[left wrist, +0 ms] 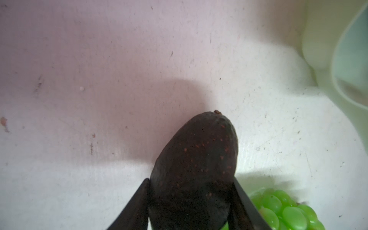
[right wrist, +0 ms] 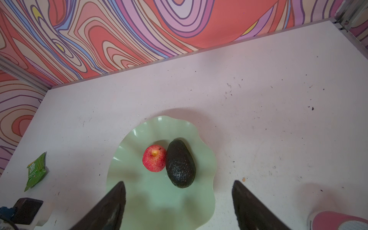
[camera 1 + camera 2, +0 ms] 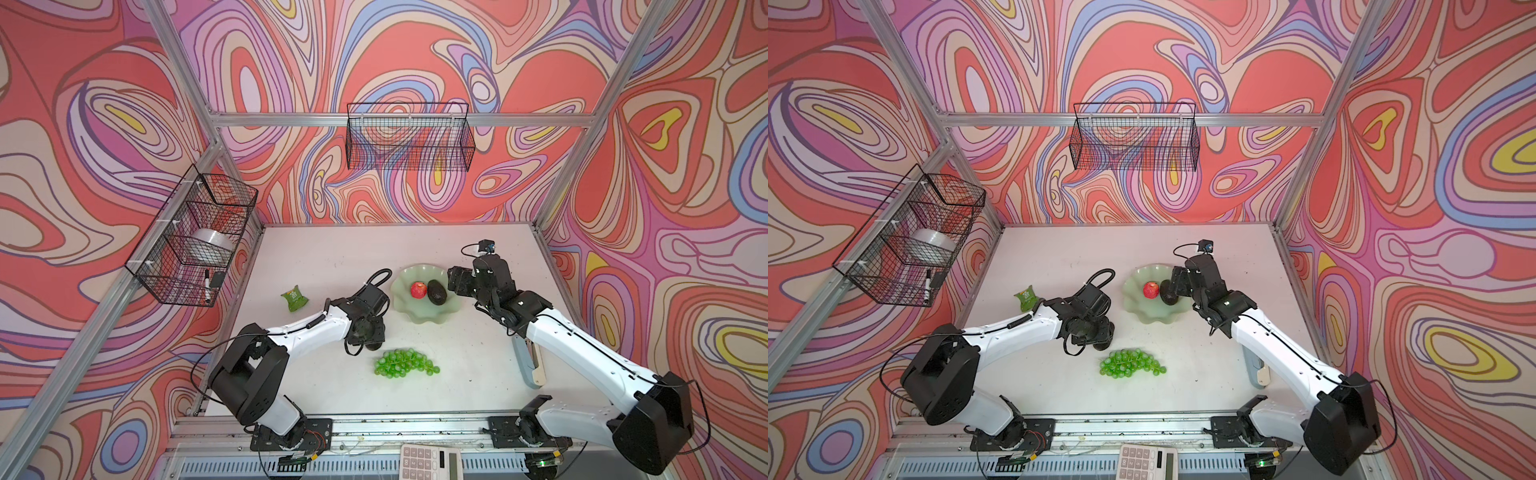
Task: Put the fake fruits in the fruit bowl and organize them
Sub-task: 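Place the avocado in the bowl with the left gripper and release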
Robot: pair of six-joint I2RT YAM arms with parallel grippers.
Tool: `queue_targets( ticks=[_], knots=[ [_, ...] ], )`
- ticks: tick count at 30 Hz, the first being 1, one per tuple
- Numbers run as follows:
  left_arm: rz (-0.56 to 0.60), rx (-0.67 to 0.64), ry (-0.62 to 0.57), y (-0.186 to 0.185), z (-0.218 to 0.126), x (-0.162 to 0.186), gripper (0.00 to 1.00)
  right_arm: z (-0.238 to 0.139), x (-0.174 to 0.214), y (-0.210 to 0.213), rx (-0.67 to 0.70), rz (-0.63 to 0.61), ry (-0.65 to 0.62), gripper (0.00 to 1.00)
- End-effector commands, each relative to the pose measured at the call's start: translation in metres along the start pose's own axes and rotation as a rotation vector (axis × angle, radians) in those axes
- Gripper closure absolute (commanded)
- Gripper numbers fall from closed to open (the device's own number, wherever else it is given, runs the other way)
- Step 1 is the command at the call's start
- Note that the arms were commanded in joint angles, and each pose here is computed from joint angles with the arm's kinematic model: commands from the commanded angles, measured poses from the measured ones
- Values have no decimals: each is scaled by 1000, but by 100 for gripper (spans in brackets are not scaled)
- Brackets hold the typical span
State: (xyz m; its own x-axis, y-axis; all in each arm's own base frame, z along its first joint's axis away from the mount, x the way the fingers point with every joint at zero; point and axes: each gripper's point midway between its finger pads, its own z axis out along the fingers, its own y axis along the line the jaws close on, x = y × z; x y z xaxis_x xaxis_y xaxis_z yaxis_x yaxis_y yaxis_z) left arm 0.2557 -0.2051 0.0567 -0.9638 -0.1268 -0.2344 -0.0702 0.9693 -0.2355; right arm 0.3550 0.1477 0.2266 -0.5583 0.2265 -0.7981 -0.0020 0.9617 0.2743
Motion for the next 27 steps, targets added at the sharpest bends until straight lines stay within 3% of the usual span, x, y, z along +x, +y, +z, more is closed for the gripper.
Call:
queue_targets(
  ticks=[1, 7, 17, 27],
  knots=[
    [40, 64, -97, -23, -40, -27, 53, -5, -4, -4, 11, 5, -23, 14],
    [88, 164, -207, -68, -71, -73, 53, -9, -4, -7, 17, 7, -32, 14],
    [42, 240, -207, -121, -31, -114, 53, -17, -4, -13, 27, 8, -41, 13],
    [-59, 228, -143, -122, 17, -108, 51, -15, 3, -15, 27, 1, -27, 13]
  ],
)
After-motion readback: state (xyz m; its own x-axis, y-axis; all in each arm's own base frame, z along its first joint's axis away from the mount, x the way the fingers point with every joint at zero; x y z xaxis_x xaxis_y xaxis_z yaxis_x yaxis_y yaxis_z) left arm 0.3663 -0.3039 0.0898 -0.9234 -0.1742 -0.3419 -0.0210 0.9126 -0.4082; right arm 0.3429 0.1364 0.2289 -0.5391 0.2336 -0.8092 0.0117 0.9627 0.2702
